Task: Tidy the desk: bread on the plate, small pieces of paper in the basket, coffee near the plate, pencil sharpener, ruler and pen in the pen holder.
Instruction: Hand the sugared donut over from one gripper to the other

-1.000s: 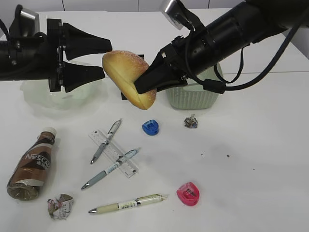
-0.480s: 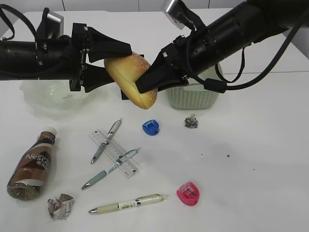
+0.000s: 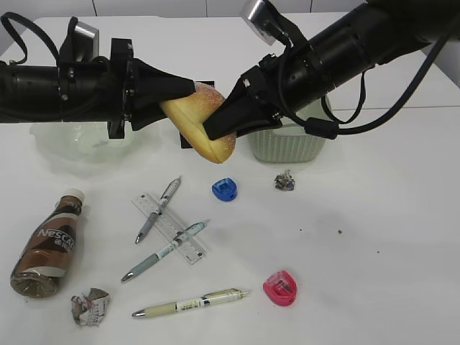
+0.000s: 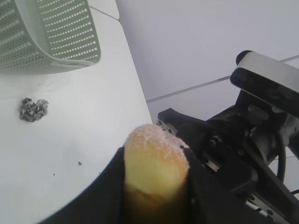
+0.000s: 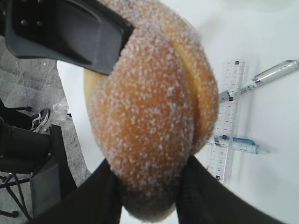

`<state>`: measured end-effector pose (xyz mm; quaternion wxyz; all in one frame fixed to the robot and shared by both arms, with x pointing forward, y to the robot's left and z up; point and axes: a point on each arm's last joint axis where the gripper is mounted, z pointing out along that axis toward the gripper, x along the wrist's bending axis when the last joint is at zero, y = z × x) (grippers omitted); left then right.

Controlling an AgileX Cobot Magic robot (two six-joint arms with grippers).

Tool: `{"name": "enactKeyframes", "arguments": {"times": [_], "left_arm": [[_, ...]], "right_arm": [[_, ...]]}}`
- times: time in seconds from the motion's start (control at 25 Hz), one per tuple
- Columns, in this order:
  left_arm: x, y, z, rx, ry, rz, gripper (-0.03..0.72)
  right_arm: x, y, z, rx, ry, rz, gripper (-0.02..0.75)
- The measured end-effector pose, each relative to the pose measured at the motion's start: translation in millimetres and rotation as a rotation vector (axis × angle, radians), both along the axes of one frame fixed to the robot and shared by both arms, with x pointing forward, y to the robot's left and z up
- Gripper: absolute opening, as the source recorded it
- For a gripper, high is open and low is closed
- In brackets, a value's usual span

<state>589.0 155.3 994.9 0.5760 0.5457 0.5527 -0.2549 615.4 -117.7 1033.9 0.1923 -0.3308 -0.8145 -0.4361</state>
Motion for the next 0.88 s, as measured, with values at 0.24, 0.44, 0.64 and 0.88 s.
{"name": "enactKeyframes", "arguments": {"times": [0.24,0.44,0.64,0.88], "left_arm": [[0.0,0.0,0.0,0.0,0.0,0.0,0.198],[0.1,0.0,0.1,-0.002,0.0,0.001,0.197],[0.6,0.0,-1.3,0.0,0.004,0.003,0.197],[0.0,-0.3,-0.8,-0.005,0.001,-0.004,0.196]], "right_arm": [[0.0,0.0,0.0,0.0,0.013,-0.008,0.249],[-0.2,-0.1,-0.1,-0.004,0.075,-0.047,0.549],[-0.1,0.2,0.3,0.002,0.093,-0.059,0.647],[-0.1,0.2,0.3,0.0,0.141,-0.09,0.61]]}}
